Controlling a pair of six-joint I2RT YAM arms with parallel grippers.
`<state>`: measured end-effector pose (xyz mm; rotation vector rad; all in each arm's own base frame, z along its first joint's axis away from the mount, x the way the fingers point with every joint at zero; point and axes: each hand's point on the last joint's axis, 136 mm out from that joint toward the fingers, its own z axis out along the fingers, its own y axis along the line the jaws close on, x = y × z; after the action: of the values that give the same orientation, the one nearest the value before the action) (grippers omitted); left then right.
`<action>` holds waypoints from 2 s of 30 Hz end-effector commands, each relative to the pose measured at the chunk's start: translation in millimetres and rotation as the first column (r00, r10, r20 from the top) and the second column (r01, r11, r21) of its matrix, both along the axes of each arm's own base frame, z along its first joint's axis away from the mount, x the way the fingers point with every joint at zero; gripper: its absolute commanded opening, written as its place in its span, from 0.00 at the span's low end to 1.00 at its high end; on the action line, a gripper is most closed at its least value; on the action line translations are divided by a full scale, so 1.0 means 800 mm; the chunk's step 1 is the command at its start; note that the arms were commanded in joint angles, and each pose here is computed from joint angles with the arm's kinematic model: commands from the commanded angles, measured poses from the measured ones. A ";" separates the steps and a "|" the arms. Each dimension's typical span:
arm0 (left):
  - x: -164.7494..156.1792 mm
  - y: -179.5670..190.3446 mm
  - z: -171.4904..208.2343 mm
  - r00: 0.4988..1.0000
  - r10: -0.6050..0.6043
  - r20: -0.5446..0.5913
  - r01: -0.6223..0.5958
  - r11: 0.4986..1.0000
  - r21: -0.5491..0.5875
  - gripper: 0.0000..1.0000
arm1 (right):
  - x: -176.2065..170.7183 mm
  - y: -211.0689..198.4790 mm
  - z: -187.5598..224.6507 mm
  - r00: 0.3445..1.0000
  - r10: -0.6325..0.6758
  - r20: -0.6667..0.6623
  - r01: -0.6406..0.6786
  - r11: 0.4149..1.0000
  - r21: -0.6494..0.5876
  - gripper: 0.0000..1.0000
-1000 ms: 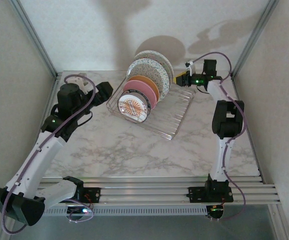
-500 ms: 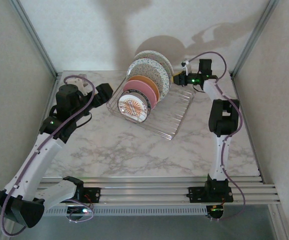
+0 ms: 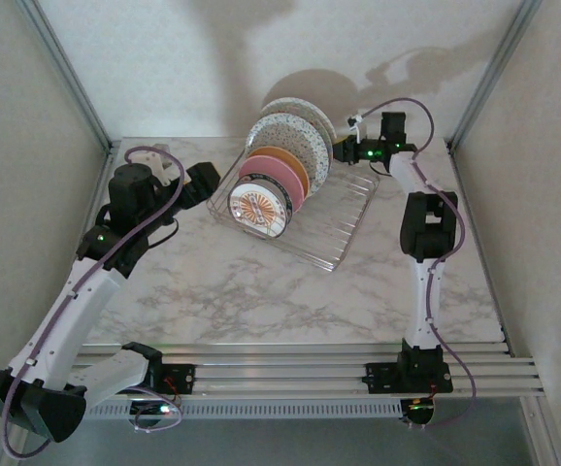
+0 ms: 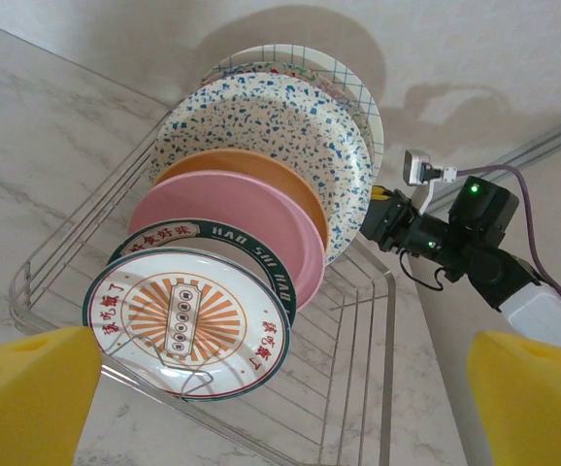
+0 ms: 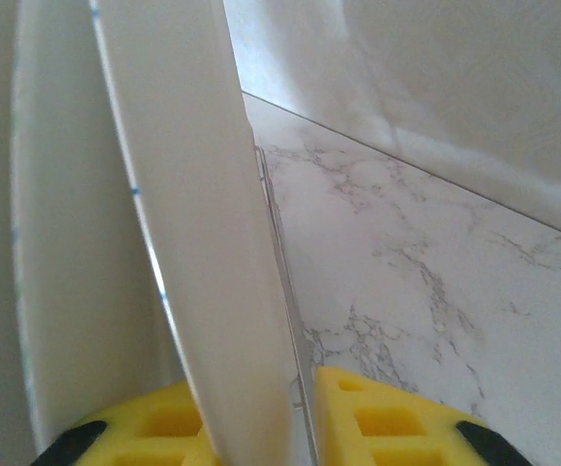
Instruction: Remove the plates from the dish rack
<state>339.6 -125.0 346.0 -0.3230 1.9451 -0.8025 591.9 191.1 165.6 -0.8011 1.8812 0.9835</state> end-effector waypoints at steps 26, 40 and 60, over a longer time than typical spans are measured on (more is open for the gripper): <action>0.007 -0.012 0.016 0.999 -0.036 0.035 0.037 0.999 -0.021 0.96 | 0.001 0.039 0.047 0.996 -0.026 0.087 0.021 0.999 0.050 0.00; 0.000 -0.011 0.020 0.998 -0.033 0.044 0.035 0.999 -0.035 0.96 | 0.018 0.006 0.126 0.968 -0.143 0.206 0.118 0.985 0.129 0.00; 0.001 -0.017 0.033 0.996 -0.044 0.072 0.050 0.994 -0.092 0.96 | 0.007 -0.073 0.235 0.890 -0.313 0.331 0.250 0.943 0.221 0.00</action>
<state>342.8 -131.6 356.7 -0.3257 1.9061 -0.8703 610.4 142.7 291.9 -0.5436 1.6599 0.7827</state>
